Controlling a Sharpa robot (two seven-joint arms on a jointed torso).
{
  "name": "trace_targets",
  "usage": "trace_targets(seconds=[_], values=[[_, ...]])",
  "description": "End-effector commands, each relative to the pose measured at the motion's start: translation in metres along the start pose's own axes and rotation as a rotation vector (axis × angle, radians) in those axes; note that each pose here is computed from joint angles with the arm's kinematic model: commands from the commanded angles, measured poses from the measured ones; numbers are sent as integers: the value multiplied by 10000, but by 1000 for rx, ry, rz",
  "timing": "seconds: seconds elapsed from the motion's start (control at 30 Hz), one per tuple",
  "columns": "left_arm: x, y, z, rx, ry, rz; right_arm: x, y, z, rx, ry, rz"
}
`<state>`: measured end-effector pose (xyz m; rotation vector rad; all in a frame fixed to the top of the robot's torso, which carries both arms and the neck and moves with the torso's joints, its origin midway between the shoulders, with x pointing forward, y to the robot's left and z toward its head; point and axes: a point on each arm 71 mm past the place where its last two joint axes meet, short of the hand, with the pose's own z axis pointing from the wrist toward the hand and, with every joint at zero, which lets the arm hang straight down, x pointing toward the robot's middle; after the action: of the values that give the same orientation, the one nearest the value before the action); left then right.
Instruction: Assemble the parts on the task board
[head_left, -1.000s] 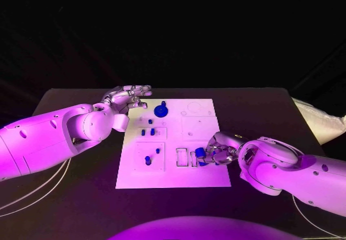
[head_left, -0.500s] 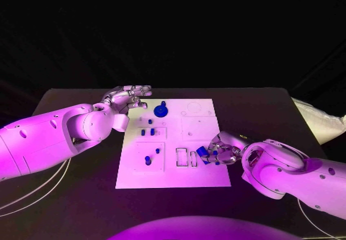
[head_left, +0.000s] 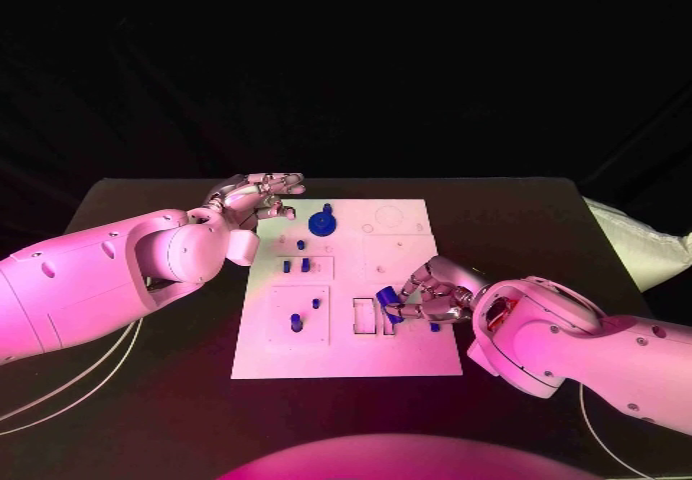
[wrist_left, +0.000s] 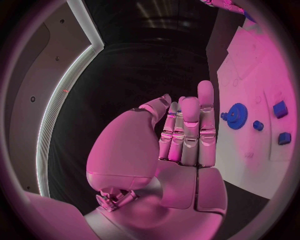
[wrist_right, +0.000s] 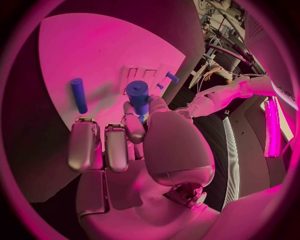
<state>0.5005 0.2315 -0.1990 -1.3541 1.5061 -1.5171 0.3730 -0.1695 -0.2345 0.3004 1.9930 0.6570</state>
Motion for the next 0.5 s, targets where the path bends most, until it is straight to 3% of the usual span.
trace_targets(seconds=[0.03,0.17,0.5], values=[[29,-1,5,4,20,-1,75,33,39,9,56,38],[35,3,8,4,23,-2,147,86,90,13,93,30],[28,4,4,3,21,-2,246,126,154,24,122,13]])
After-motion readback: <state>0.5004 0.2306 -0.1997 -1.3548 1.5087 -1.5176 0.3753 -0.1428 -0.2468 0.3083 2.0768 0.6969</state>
